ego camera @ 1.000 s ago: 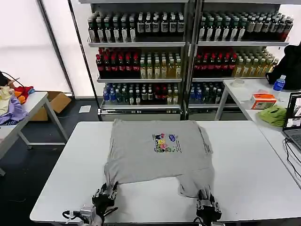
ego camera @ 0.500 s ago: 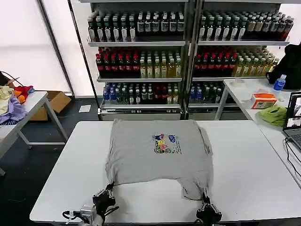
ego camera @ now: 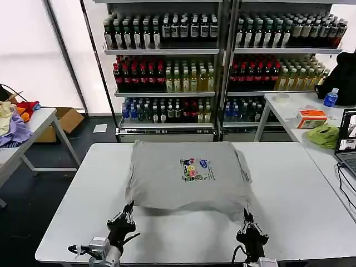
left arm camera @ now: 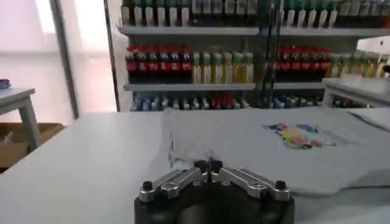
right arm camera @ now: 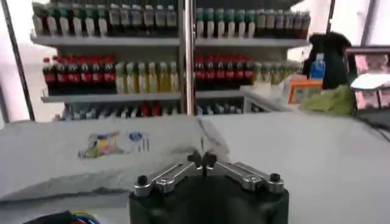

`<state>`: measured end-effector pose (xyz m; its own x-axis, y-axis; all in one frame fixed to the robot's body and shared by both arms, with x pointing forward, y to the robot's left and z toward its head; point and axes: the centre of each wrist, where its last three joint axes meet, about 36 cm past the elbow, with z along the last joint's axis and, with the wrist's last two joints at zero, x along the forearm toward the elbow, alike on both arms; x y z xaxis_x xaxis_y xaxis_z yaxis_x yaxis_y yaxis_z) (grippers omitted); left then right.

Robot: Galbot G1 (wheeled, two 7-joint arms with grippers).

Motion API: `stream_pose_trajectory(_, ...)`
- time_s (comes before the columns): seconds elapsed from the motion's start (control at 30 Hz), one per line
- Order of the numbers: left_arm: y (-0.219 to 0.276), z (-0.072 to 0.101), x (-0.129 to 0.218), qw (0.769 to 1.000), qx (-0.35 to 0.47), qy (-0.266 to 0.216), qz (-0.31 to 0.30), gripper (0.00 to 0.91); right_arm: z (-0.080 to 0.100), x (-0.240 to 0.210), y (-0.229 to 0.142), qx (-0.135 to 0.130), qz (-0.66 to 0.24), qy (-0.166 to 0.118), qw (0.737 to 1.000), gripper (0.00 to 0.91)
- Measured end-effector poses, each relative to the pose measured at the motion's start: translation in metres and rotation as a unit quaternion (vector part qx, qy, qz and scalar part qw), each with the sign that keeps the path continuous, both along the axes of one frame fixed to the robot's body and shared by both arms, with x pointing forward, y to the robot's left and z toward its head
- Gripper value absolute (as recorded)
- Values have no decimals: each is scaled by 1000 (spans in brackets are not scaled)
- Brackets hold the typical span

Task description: Fold and organize the clothes.

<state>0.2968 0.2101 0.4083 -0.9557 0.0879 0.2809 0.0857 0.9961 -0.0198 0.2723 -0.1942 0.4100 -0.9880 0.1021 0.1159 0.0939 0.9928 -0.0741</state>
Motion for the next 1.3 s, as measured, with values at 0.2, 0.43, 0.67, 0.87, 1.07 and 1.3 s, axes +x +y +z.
stream_pose_trajectory(0.2,1,0,15,1000,-4,-18,1,10,2,27,-3,-16,13,-26,999,0)
stream_pose_trajectory(0.43,5,-5,38,999,-16,-27,3,10,2,67,-4,-26,16,-43,999,0)
stream_pose_trajectory(0.67,9,-9,68,999,-28,-30,7,10,-2,105,-6,-23,7,-38,999,0)
stream_pose_trajectory(0.87,13,-14,95,999,-35,-24,10,10,-8,134,-11,-24,2,-28,999,0)
stream_pose_trajectory(1.07,16,-20,123,999,-39,-15,10,10,-13,161,-15,-25,1,-14,1000,0)
stream_pose_trajectory(1.3,19,-28,152,999,-33,-3,9,10,-16,184,-14,-18,4,7,1000,0)
